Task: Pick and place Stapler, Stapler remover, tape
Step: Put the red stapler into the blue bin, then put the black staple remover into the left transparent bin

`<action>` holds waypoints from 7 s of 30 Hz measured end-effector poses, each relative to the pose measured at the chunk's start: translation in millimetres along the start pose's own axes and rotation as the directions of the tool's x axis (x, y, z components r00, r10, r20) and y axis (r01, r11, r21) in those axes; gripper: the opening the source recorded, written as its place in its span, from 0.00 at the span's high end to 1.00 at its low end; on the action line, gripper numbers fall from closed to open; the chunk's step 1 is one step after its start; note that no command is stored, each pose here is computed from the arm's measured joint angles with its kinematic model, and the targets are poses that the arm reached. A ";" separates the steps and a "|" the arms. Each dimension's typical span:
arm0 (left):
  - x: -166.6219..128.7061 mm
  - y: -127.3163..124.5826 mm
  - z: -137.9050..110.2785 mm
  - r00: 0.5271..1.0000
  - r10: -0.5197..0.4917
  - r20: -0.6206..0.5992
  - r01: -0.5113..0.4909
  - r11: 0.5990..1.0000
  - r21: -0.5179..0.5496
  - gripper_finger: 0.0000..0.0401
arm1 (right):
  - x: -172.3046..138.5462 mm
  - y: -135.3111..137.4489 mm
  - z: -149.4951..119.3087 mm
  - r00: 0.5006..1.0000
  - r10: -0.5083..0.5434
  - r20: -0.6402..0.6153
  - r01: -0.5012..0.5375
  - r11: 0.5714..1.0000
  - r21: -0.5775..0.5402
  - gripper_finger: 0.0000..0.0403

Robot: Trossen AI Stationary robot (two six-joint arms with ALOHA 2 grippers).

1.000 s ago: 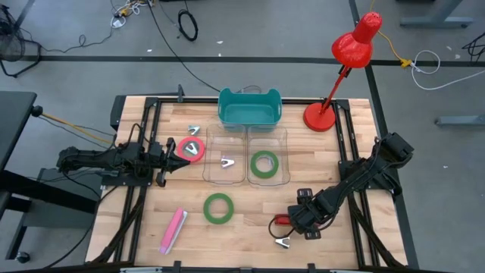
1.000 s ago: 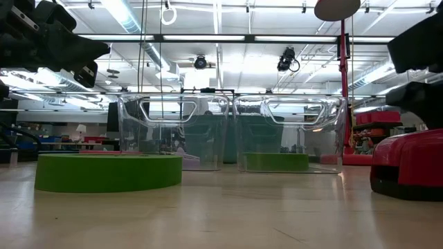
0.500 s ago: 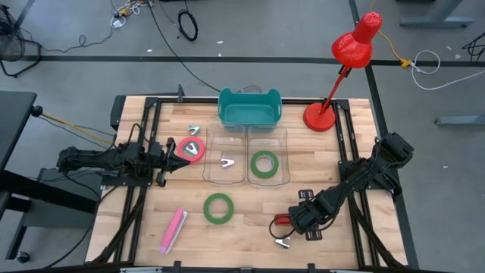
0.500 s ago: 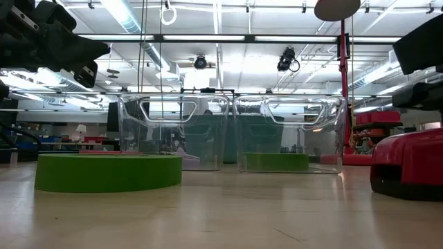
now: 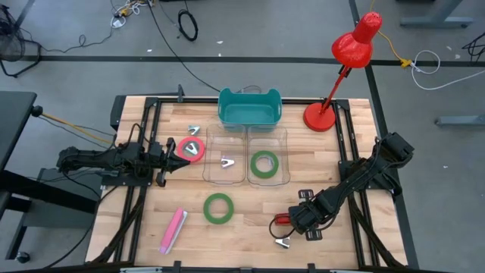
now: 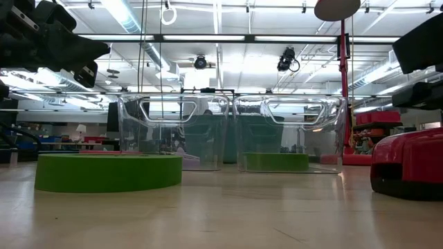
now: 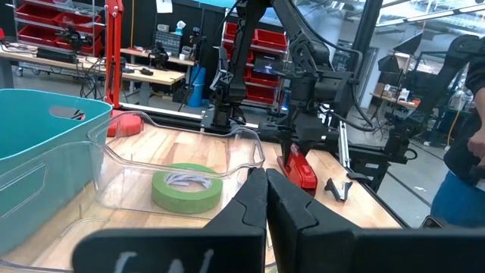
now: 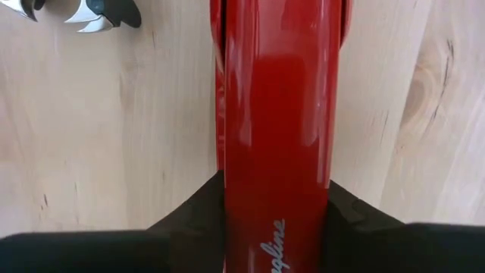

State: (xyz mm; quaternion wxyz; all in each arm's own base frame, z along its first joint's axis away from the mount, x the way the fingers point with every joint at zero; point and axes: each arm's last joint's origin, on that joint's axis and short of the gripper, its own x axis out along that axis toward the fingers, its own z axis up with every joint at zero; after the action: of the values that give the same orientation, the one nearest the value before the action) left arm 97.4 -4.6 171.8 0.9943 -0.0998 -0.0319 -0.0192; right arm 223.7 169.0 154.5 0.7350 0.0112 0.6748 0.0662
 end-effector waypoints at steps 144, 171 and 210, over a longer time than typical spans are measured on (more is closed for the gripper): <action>0.0 0.0 -0.1 1.000 0.000 0.000 0.000 1.000 0.000 0.99 | -146.2 -395.5 114.8 0.802 -0.497 0.331 0.486 0.865 0.122 0.68; 0.0 0.1 -0.1 1.000 0.001 0.000 -0.001 1.000 0.000 0.99 | -91.7 -423.1 125.8 0.819 -0.521 0.239 0.500 0.853 0.146 0.57; 0.0 0.0 0.0 1.000 0.000 0.000 0.000 1.000 0.000 0.99 | -189.6 -313.0 138.6 0.726 -0.464 0.507 0.481 0.870 0.107 0.38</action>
State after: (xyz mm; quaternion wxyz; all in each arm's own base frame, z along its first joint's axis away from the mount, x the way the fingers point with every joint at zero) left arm 97.3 -4.6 171.8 0.9943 -0.0998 -0.0319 -0.0191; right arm 371.9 -152.4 321.4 0.8809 -0.1550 0.4314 -0.1180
